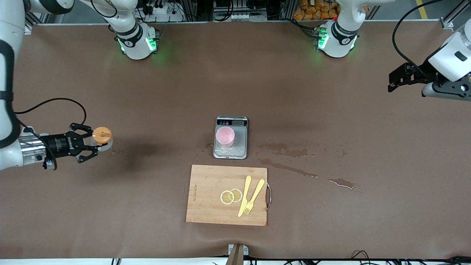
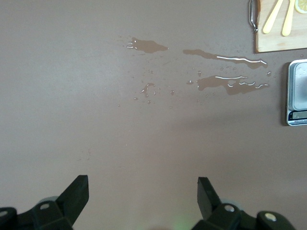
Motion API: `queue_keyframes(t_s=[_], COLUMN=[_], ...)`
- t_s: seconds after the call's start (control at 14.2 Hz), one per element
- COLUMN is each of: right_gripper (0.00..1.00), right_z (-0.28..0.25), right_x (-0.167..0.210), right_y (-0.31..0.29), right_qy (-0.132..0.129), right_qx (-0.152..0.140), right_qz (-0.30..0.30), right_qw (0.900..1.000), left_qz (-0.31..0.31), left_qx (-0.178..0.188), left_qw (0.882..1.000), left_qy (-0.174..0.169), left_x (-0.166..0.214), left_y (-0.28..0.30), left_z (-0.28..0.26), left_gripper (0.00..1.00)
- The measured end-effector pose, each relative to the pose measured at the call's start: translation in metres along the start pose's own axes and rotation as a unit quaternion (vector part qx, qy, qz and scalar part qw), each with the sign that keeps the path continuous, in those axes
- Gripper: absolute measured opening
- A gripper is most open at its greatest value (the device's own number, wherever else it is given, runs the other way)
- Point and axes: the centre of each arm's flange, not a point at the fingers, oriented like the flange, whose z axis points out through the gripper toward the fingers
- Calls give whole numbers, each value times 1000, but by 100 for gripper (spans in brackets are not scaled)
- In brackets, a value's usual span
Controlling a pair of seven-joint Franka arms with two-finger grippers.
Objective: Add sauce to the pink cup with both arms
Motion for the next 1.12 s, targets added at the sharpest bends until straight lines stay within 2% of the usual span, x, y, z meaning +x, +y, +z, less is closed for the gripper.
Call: queue_keyframes(t_s=[0.14, 0.42, 0.63, 0.7, 0.84, 1.12], right_gripper=[39, 39, 39, 39, 39, 39], right_z=[-5, 23, 58, 68, 80, 80], right_x=[61, 153, 218, 235, 253, 257], right_y=[20, 36, 42, 46, 48, 45], right_qy=[-44, -104, -180, -196, -205, -192], right_qx=[8, 20, 56, 64, 72, 85], right_qz=[-33, -74, -63, -59, -66, -79], right_qw=[998, 992, 980, 977, 974, 974], left_qz=[0, -1, -6, -11, -23, -30], left_qx=[-1, -1, -1, 0, 0, 0], left_qw=[1000, 1000, 1000, 1000, 1000, 1000], left_qy=[-5, -7, -1, 2, 4, 4], left_x=[3, 5, 5, 5, 5, 5], left_y=[-1, -2, -2, -3, -2, -1], left_z=[5, 7, 2, -1, -3, -3], left_gripper=[100, 100, 100, 100, 100, 100])
